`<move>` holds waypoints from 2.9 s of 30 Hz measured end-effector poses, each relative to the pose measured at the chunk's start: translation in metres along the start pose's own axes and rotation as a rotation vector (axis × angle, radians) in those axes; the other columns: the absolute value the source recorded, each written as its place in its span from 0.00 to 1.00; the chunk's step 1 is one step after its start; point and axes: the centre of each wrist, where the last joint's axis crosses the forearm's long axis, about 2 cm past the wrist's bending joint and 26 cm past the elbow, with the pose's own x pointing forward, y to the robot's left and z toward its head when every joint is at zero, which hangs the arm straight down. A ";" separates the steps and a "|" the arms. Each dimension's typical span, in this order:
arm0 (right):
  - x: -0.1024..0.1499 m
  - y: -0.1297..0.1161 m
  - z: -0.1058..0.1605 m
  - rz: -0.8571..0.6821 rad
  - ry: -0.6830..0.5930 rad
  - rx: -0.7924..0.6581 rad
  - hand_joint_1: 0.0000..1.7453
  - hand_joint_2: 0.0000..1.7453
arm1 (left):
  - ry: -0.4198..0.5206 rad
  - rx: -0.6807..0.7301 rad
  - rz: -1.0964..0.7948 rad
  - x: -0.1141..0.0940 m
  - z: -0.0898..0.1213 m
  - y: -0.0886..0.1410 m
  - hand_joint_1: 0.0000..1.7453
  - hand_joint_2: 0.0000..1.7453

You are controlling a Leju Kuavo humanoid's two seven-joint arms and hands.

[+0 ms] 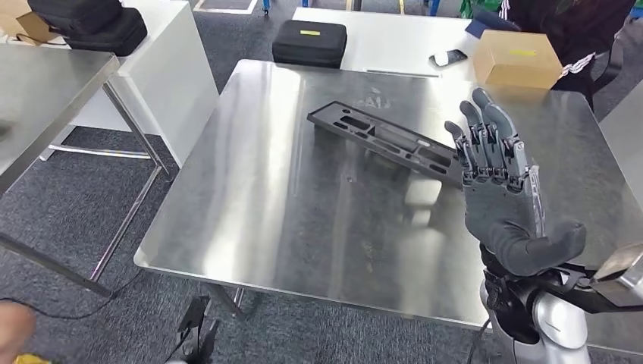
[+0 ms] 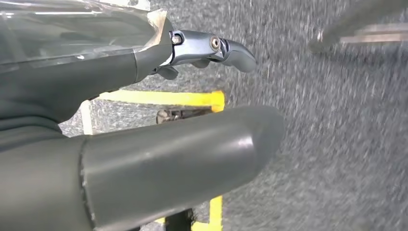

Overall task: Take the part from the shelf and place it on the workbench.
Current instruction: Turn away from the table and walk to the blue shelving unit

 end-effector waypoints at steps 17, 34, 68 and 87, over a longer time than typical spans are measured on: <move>0.001 0.007 -0.005 -0.009 -0.021 0.002 0.00 0.00 | -0.005 -0.002 0.025 0.006 0.000 -0.002 0.00 0.00; -0.001 0.009 -0.007 0.012 -0.007 -0.021 0.00 0.00 | 0.000 0.009 0.031 0.003 0.001 -0.003 0.00 0.00; -0.042 0.014 0.076 0.106 0.467 -0.232 0.00 0.00 | 0.020 0.019 0.046 -0.003 0.002 0.003 0.00 0.00; -0.086 0.072 0.409 0.249 2.270 -0.314 0.00 0.00 | 0.032 0.040 -0.011 0.003 0.003 0.014 0.00 0.00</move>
